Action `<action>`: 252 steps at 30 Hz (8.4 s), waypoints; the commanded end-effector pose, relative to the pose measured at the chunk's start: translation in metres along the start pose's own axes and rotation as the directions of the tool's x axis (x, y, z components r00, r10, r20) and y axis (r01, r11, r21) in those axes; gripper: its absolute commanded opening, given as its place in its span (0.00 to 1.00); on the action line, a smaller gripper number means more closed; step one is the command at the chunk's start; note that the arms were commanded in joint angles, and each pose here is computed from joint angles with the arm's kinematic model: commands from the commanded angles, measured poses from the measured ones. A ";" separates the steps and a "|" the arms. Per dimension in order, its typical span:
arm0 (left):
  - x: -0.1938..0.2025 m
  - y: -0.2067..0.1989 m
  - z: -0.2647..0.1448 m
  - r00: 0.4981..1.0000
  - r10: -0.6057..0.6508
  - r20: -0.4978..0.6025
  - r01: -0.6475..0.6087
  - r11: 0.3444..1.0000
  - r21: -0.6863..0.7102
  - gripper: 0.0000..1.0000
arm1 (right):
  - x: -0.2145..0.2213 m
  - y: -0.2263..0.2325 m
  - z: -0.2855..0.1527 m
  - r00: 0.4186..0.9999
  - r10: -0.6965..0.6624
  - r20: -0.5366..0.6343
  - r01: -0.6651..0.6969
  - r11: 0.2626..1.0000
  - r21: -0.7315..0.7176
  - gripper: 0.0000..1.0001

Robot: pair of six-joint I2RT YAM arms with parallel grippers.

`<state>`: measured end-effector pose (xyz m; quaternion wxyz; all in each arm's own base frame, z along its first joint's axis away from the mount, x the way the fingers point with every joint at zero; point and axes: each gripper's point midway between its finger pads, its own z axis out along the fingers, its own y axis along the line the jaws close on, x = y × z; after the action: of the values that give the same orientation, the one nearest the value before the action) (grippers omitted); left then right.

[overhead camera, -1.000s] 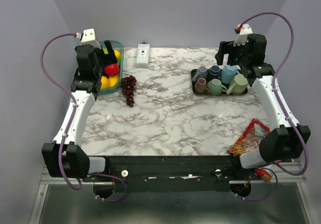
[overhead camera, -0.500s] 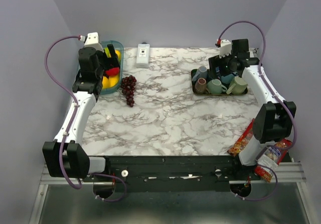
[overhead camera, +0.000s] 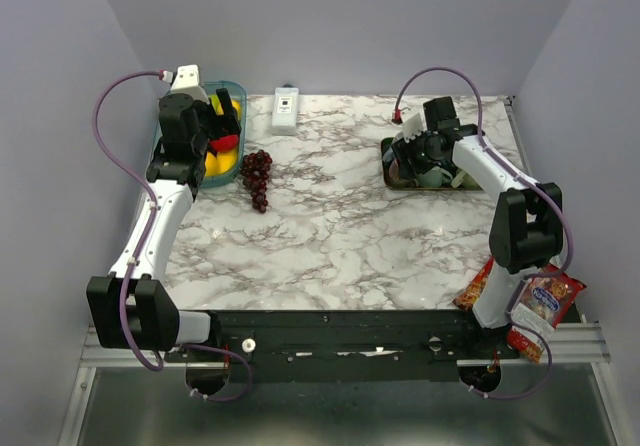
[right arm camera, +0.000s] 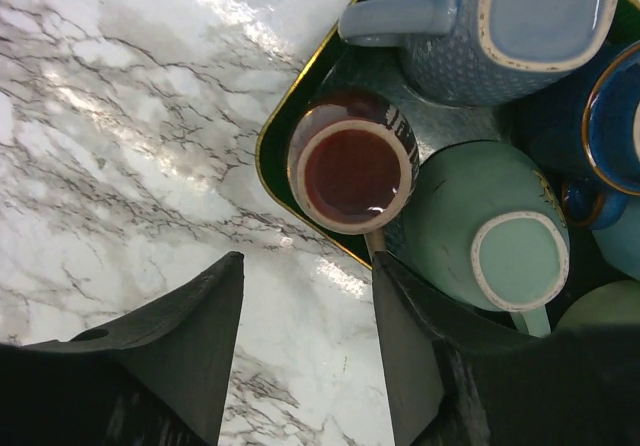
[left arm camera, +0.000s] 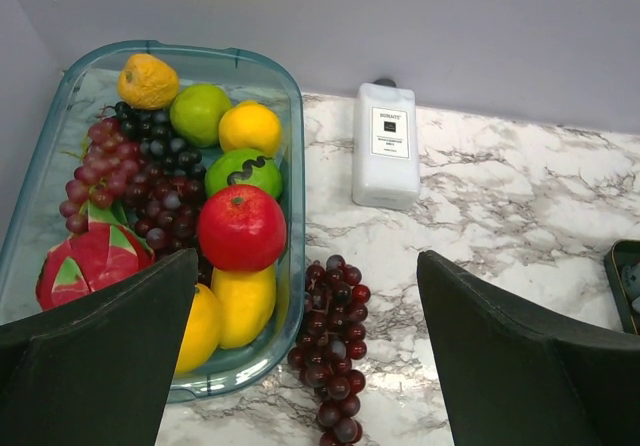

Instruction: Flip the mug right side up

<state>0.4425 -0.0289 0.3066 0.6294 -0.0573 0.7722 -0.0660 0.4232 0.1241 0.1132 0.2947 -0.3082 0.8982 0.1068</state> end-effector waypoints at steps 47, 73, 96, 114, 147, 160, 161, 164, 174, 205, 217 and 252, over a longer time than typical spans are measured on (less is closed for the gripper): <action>0.006 -0.004 0.009 1.000 -0.016 0.007 0.016 1.000 0.025 0.99 | 0.041 -0.029 0.056 0.993 -0.026 -0.112 0.037 0.995 0.097 0.01; -0.052 -0.076 -0.018 0.963 -0.267 0.033 0.224 0.863 0.453 0.99 | -0.148 0.063 -0.160 0.783 0.239 0.574 -0.131 0.966 -0.225 0.01; -0.070 -0.295 -0.127 0.913 -0.323 -0.248 0.320 0.191 0.928 0.82 | -0.238 0.176 -0.283 0.524 0.557 0.645 0.130 0.696 -0.707 0.01; -0.081 -0.300 -0.131 0.871 -0.390 -0.297 0.366 0.114 0.924 0.47 | -0.231 0.195 -0.270 0.563 0.537 0.628 0.186 0.658 -0.729 0.01; -0.085 -0.284 -0.111 0.847 -0.456 -0.273 0.389 0.181 0.903 0.00 | -0.203 0.206 -0.240 0.631 0.531 0.566 0.133 0.645 -0.753 0.01; -0.041 -0.264 -0.065 0.901 -0.352 -0.254 0.403 0.462 0.790 0.00 | -0.201 0.187 -0.212 0.612 0.556 0.563 0.006 0.708 -0.706 0.70; -0.035 -0.261 -0.060 0.909 -0.330 -0.253 0.397 0.504 0.768 0.00 | -0.197 0.184 -0.205 0.622 0.557 0.551 -0.022 0.716 -0.698 0.71; -0.004 -0.237 -0.036 0.949 -0.214 -0.231 0.314 0.687 0.655 0.00 | -0.186 0.169 -0.187 0.628 0.545 0.556 -0.116 0.771 -0.626 0.75; 0.108 -0.156 0.000 0.899 0.086 -0.429 0.063 0.944 0.323 0.00 | -0.139 0.093 -0.127 0.667 0.532 0.522 -0.472 0.844 -0.257 0.94; 0.232 -0.081 0.014 0.625 0.189 -0.758 -0.225 0.973 0.057 0.00 | -0.070 0.060 -0.043 0.753 0.602 0.266 -0.629 0.777 0.021 1.00; 0.240 -0.080 0.011 0.605 0.220 -0.766 -0.239 0.967 0.090 0.19 | -0.055 0.038 -0.042 0.755 0.601 0.260 -0.646 0.750 0.142 1.00; 0.105 -0.125 -0.006 0.906 0.164 -0.391 -0.091 0.976 0.199 0.99 | -0.050 -0.042 0.030 0.572 0.753 0.325 -0.796 0.415 0.441 0.84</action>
<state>0.4191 -0.1597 0.2175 0.4499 0.0540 0.8882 -0.0758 0.5024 0.1368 0.1311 0.3431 0.1845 0.9208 0.0178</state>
